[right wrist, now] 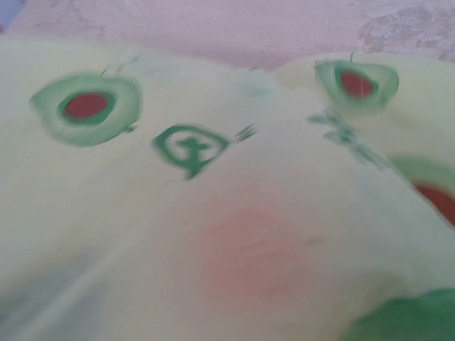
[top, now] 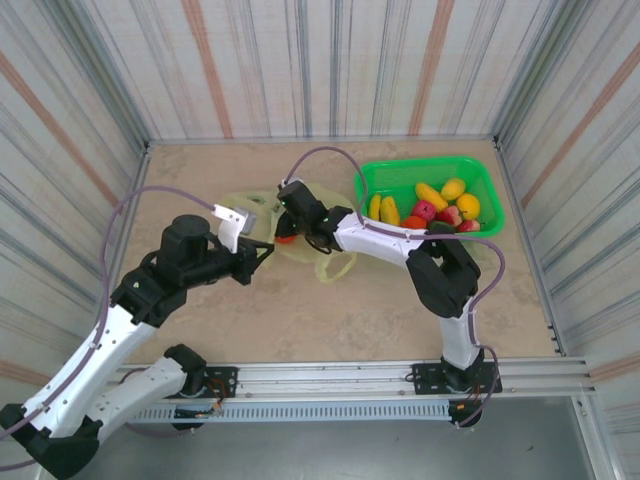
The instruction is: Place the fake fruits into the plastic bag and tie a complex knot
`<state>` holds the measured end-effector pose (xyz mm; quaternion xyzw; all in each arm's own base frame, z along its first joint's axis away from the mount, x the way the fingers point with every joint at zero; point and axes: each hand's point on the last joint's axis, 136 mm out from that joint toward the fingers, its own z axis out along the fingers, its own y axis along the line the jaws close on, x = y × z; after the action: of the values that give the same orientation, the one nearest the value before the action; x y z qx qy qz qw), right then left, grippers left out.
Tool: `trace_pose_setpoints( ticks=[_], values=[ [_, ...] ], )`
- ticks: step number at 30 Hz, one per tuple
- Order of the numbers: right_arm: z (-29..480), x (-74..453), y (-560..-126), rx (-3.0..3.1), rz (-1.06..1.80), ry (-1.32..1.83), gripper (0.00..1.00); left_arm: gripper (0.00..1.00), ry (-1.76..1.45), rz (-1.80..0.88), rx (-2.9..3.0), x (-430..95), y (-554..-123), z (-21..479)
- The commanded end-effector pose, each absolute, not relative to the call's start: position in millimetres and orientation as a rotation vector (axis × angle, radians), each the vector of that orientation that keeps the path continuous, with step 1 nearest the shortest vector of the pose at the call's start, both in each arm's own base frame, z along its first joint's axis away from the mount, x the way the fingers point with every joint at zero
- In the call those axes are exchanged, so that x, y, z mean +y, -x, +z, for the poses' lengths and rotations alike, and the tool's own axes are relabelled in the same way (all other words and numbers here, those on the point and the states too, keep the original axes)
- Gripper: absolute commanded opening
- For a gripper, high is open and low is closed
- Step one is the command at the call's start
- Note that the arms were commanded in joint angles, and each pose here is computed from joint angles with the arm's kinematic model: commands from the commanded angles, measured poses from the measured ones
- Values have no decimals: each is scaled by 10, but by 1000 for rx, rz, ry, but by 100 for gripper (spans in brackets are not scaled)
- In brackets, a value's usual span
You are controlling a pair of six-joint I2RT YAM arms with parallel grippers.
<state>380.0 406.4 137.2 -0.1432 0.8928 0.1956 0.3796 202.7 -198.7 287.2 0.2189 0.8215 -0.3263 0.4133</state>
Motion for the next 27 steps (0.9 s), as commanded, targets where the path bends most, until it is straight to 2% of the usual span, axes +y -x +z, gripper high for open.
trace_pose_setpoints(
  ticks=[1, 6, 11, 14, 17, 20, 22, 24, 27],
  values=[
    [1509, 4063, -3820, 2238, 523, 335, 94, 0, -544, -780, 2063, -1920, -2065, 2909],
    [1622, 4076, -3697, 2221, 618, 388, 91, 0, -521, -774, 2090, -1881, -2083, 2811],
    [1675, 4029, -3518, 2218, 692, 441, 81, 0, -512, -783, 2122, -1895, -2086, 2656],
    [1726, 4085, -3308, 2217, 860, 503, 75, 0, -512, -820, 2129, -1940, -2075, 2594],
    [1779, 4087, -3103, 2209, 980, 535, 62, 0, -507, -830, 2133, -1950, -2077, 2569],
    [1752, 3969, -3038, 2242, 947, 508, 34, 0, -507, -823, 2132, -1948, -2087, 2567],
    [1753, 3919, -2980, 2254, 949, 520, 25, 0, -509, -823, 2132, -1955, -2097, 2572],
    [1808, 3864, -2918, 2245, 955, 545, 22, 0, -512, -827, 2129, -1970, -2109, 2596],
    [2038, 3712, -2852, 2193, 992, 554, 24, 0, -529, -837, 2132, -2004, -2114, 2632]
  ],
)
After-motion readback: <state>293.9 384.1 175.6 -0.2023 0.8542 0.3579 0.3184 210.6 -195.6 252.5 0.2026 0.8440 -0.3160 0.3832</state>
